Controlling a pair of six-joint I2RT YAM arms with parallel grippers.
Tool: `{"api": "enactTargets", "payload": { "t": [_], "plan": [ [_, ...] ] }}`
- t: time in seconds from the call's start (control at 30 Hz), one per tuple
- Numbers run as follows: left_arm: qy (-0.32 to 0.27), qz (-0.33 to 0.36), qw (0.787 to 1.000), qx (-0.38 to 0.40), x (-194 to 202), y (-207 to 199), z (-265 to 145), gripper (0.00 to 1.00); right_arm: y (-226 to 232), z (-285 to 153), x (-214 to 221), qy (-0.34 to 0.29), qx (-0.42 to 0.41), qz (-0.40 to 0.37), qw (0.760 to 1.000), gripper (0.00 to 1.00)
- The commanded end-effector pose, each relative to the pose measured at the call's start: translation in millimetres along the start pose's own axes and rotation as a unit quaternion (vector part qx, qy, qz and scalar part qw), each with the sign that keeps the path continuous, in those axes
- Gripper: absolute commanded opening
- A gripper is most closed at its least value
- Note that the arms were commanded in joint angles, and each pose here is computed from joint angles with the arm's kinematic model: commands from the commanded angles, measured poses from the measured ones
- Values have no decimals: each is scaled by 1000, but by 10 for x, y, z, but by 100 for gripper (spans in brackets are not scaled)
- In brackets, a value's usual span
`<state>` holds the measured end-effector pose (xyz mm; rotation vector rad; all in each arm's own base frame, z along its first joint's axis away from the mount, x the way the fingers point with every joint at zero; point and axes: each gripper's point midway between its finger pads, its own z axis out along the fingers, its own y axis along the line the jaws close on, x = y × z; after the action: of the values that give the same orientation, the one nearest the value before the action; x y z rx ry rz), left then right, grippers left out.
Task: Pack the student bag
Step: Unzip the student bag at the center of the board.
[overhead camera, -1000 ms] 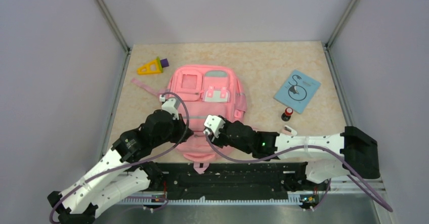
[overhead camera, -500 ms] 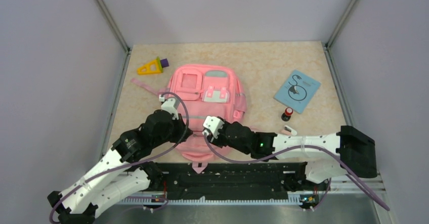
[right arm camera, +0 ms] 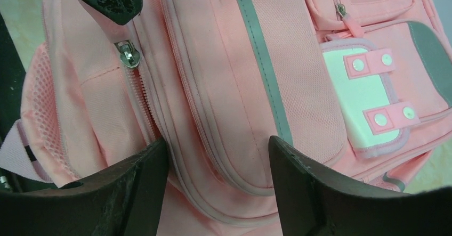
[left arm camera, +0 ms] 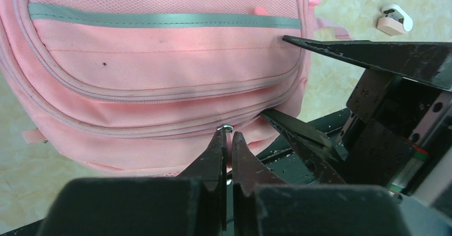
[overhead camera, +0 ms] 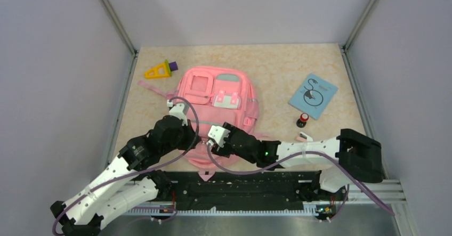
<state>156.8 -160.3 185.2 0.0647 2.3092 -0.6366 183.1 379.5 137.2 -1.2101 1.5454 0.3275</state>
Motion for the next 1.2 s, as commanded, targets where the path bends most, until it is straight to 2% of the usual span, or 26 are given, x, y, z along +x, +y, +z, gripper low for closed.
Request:
{"api": "enactTargets", "payload": {
  "t": [0.0,0.07,0.13,0.2,0.27,0.3,0.4,0.6,0.7,0.9,1.17],
  "plan": [
    [-80,-15,995,62,-470,-339,-189,0,-108,137,29,14,40,-33,999,66],
    [-83,-16,995,61,-474,-330,-187,0,-270,190,30,13,96,-36,995,66],
    [-87,-15,995,53,-481,-296,-175,0,-407,172,-26,6,136,-31,990,58],
    [-94,-13,995,41,-491,-246,-148,0,-502,138,-114,-6,159,-29,987,38],
    [-104,-9,994,20,-506,-159,-91,0,-553,101,-219,-19,165,-30,986,11],
    [-115,-8,993,3,-535,-93,-71,0,-579,78,-270,-23,168,-30,985,1],
    [-156,1,986,-56,-679,122,-53,0,-663,7,-359,-21,177,-31,983,0],
    [-264,-5,954,-143,-1072,421,-204,0,-854,-193,-416,-20,184,5,983,0],
    [-285,-10,945,-159,-1146,481,-299,0,-929,-264,-436,-20,162,37,986,0],
    [-321,-6,924,-208,-1216,689,-385,0,-1021,-395,-618,-65,118,61,989,0],
    [-375,-2,901,-218,-1631,812,-335,0,-1088,-560,-824,-108,74,83,988,0]
  ]
}}
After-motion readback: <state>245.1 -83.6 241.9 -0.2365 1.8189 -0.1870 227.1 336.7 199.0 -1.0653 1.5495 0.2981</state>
